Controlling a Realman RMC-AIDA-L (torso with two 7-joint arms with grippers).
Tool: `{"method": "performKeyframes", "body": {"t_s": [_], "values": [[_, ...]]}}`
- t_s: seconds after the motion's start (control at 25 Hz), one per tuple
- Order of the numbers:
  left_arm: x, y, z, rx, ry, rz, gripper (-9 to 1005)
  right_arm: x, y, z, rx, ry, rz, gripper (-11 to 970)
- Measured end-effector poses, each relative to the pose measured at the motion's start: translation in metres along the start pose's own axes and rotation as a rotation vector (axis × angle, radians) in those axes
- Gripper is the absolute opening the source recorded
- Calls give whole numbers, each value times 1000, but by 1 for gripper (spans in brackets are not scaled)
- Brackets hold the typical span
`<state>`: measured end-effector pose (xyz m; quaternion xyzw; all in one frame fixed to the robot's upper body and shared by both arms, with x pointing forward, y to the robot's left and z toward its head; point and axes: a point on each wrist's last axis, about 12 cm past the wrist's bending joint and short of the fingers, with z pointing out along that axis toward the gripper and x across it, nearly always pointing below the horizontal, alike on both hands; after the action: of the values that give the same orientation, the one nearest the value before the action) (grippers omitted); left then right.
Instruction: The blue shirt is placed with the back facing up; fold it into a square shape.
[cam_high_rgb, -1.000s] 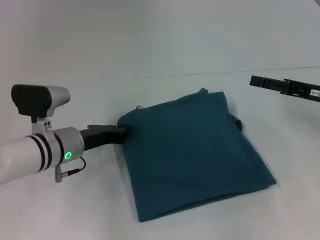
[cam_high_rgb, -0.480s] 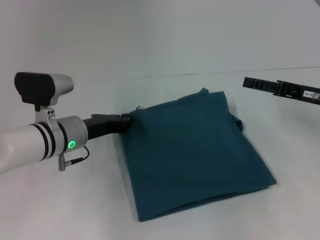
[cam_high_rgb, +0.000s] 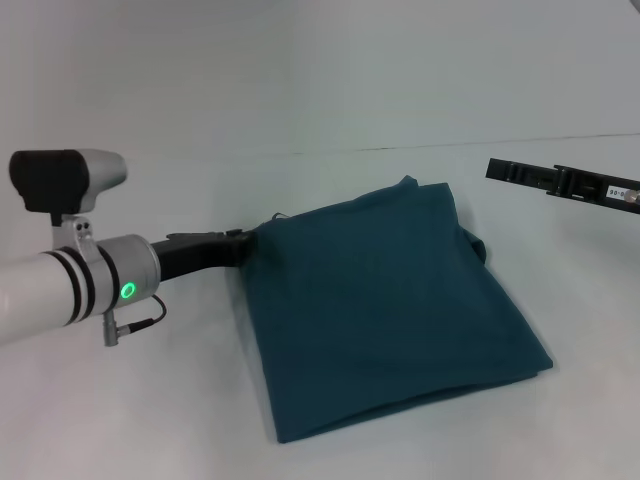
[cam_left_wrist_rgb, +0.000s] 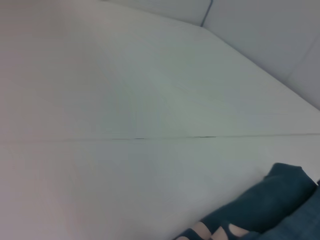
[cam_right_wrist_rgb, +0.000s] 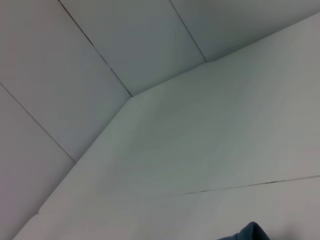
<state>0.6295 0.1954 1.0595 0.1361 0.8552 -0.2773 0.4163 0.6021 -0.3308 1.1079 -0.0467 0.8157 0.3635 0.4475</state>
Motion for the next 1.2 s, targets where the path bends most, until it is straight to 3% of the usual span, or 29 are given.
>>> {"method": "performKeyframes", "body": {"t_s": [0.28, 0.72, 0.96, 1.04, 1.2], "values": [[4, 2, 0, -21, 14, -21, 224, 0, 0, 1, -2, 1, 0, 840], [5, -11, 12, -15, 62, 41, 675, 0, 1, 2, -5, 5, 0, 840], [4, -13, 13, -8, 69, 59, 865, 0, 2, 2, -6, 6, 1, 841], [5, -12, 13, -9, 69, 64, 753, 1, 1, 2, -5, 6, 2, 841], [6, -11, 12, -14, 69, 66, 665, 1, 1, 1, -3, 6, 3, 841]]}}
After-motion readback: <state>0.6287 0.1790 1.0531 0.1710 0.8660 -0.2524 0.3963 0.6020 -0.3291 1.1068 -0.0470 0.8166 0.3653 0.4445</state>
